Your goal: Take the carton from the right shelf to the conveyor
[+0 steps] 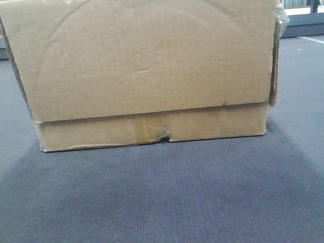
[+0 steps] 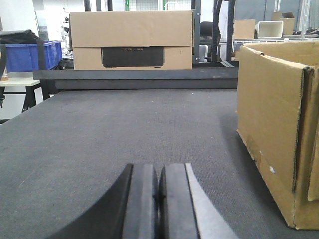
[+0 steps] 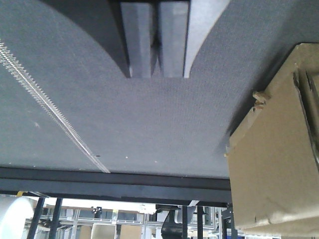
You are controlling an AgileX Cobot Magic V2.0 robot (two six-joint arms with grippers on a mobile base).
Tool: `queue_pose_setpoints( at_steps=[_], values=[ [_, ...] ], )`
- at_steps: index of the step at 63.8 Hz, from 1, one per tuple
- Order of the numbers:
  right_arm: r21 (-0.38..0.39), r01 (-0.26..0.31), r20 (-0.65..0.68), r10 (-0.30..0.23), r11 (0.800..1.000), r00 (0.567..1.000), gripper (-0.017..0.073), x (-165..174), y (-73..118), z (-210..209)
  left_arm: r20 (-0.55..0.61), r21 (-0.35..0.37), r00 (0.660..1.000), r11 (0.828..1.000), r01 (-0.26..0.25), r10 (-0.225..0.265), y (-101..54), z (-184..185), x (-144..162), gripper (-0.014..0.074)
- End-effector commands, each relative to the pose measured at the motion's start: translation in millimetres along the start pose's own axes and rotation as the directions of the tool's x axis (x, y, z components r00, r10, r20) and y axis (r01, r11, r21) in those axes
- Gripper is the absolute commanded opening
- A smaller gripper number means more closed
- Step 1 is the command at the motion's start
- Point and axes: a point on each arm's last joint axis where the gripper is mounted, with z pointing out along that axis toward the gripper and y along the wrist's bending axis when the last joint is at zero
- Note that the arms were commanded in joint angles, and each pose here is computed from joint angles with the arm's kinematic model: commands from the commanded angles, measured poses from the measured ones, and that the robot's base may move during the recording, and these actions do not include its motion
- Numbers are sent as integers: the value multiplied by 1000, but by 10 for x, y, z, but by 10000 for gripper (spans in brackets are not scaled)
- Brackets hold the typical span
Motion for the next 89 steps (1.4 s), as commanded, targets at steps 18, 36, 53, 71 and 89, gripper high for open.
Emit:
queue_pose_setpoints(
  at_steps=[18,36,53,71,89],
  values=[
    [1,-28,107,27,1000,994,-73,-77,-5,-6,25,-3,1000,1000,2,-2,2,-5,-28,4],
    [1,-28,107,27,1000,994,-73,-77,-5,-6,25,-3,1000,1000,2,-2,2,-5,-28,4],
    [1,-28,107,27,1000,994,-73,-77,-5,-6,25,-3,1000,1000,2,-2,2,-5,-28,4],
    [1,-28,107,27,1000,994,-73,-77,-5,-6,25,-3,1000,1000,2,-2,2,-5,-28,4],
    [1,-28,107,27,1000,994,-73,-77,-5,-6,25,-3,1000,1000,2,-2,2,-5,-28,4]
  ],
)
